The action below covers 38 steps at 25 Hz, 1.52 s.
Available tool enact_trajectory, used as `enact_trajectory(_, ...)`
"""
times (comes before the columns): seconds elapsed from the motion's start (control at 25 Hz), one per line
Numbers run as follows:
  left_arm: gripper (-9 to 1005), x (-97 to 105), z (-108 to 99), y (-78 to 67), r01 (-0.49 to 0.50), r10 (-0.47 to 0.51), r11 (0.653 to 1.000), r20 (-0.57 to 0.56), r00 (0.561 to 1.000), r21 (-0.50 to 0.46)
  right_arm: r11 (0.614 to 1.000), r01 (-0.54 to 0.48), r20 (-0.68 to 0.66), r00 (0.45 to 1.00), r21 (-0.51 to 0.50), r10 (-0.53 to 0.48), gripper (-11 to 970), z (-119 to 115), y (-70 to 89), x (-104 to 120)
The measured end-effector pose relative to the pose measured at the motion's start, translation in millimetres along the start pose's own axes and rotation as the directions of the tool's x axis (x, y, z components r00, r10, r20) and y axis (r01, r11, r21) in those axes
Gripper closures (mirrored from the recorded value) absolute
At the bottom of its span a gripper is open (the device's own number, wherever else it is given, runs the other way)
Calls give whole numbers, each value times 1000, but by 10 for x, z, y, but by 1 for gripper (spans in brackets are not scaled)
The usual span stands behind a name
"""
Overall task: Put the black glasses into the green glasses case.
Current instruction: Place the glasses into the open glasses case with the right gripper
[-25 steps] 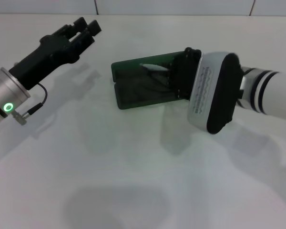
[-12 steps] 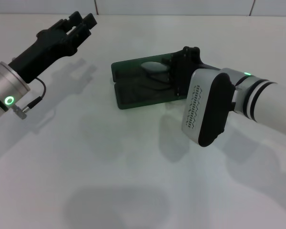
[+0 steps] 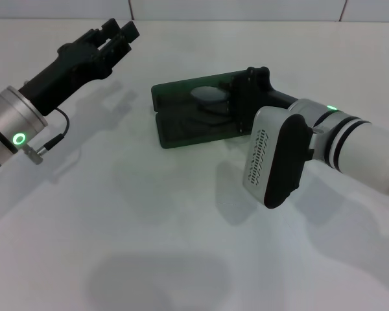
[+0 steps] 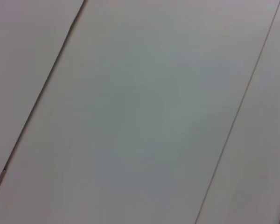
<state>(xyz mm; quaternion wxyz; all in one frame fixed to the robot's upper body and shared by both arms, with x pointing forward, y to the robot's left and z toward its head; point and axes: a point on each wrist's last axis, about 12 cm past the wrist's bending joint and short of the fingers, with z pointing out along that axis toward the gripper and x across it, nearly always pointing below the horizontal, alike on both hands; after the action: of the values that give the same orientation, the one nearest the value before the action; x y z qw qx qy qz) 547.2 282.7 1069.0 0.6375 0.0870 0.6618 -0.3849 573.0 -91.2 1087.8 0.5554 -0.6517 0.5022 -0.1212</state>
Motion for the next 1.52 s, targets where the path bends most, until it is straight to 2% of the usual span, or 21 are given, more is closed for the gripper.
enact_trajectory(0.36, 492, 43, -4, -14, 3, -3, 1000, -7, 1000, 0, 997, -76, 0, 997, 4, 76, 711, 7, 18, -16)
enact_trajectory(0.48, 492, 51, -18, -13, 4, -4, 1000, -9, 1000, -2, 989, -148, -3, 989, -2, 148, 708, 10, -8, -16)
enact_trajectory(0.56, 492, 53, -22, -13, 5, -5, 1000, -9, 1000, -3, 976, -216, -3, 976, -34, 216, 706, 14, -61, -13)
enact_trajectory(0.68, 492, 55, -24, -13, 8, -8, 1000, -11, 1000, -3, 949, -297, -2, 954, -108, 298, 615, -20, -149, 22)
enact_trajectory(0.8, 492, 53, -14, -16, 7, -7, 1000, -12, 1000, 0, 938, -326, -3, 945, -121, 328, 524, -44, -191, 50)
enact_trajectory(0.96, 492, 52, -7, -18, 7, -7, 1000, -13, 1000, 2, 931, -350, -20, 936, -106, 350, 528, -56, -186, 105)
enact_trajectory(1.12, 492, 59, -4, -25, 5, -5, 1000, -18, 1000, 7, 920, -391, -39, 920, -42, 389, 528, -63, -215, 192)
enact_trajectory(1.28, 492, 64, 1, -31, 2, -2, 1000, -22, 1000, 11, 887, -461, -29, 887, -17, 461, 527, -41, -248, 176)
enact_trajectory(1.52, 492, 78, 30, -54, 3, -2, 1000, -37, 999, 29, 843, -536, -20, 844, -40, 536, 526, 37, -250, 109)
